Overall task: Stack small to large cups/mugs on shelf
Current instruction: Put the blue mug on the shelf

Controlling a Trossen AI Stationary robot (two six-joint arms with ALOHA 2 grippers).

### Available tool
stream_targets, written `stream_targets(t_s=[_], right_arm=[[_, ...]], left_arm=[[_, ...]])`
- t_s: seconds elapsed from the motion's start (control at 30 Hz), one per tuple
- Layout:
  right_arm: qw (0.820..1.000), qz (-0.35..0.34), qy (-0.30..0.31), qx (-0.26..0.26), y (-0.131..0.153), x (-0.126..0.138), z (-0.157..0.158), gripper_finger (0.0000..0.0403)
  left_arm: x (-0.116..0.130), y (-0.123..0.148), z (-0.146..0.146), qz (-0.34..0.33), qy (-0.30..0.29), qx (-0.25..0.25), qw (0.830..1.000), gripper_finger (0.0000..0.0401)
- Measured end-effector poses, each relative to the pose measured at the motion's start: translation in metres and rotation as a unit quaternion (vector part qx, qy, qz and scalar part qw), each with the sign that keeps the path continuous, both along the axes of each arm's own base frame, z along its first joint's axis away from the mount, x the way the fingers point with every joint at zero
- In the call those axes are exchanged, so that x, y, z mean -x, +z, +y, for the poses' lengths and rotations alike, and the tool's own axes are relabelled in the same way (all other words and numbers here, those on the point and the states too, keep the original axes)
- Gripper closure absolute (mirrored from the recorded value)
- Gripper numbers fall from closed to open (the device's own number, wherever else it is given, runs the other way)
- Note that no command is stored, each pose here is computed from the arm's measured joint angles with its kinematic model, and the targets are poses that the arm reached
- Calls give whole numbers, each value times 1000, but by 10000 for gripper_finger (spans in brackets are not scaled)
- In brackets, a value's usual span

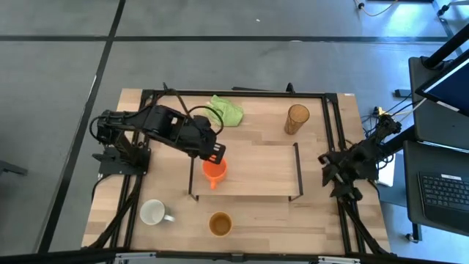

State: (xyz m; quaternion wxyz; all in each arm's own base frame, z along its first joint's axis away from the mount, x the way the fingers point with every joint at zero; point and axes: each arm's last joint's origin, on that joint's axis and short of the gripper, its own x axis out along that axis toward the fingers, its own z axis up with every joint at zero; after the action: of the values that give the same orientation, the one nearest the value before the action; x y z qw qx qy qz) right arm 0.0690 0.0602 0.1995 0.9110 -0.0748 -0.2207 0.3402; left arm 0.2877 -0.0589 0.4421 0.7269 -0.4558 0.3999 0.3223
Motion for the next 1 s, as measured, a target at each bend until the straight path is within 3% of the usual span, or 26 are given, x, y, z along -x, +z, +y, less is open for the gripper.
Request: stream_targets(t_s=[0.2, 0.33, 0.47, 0.57, 0.7, 0.77, 0.9, 1.0], right_arm=[[991, -13, 43, -123, 17, 6, -5, 203], [983, -27, 63, -170, 24, 10, -8, 203], [966, -70, 86, -235, 35, 18, -15, 203], [942, -101, 89, -306, 44, 25, -23, 203], [927, -180, 14, -328, 52, 31, -32, 203], [921, -191, 8, -338, 53, 33, -34, 203], [906, -153, 13, -396, 59, 34, -38, 203], [913, -59, -80, -396, 68, 23, -36, 203]], left_arm=[[4, 11, 0, -25, -5, -21, 999, 335], [5, 14, 0, -30, -10, -23, 999, 334], [6, 14, 0, -31, -18, -27, 999, 333], [6, 14, 0, -30, -20, -23, 999, 333], [6, 14, 0, -28, -27, -21, 999, 336], [6, 14, 0, -28, -33, -25, 999, 336], [6, 14, 0, -27, -45, -41, 998, 337], [6, 14, 0, -26, -53, -45, 997, 337]])
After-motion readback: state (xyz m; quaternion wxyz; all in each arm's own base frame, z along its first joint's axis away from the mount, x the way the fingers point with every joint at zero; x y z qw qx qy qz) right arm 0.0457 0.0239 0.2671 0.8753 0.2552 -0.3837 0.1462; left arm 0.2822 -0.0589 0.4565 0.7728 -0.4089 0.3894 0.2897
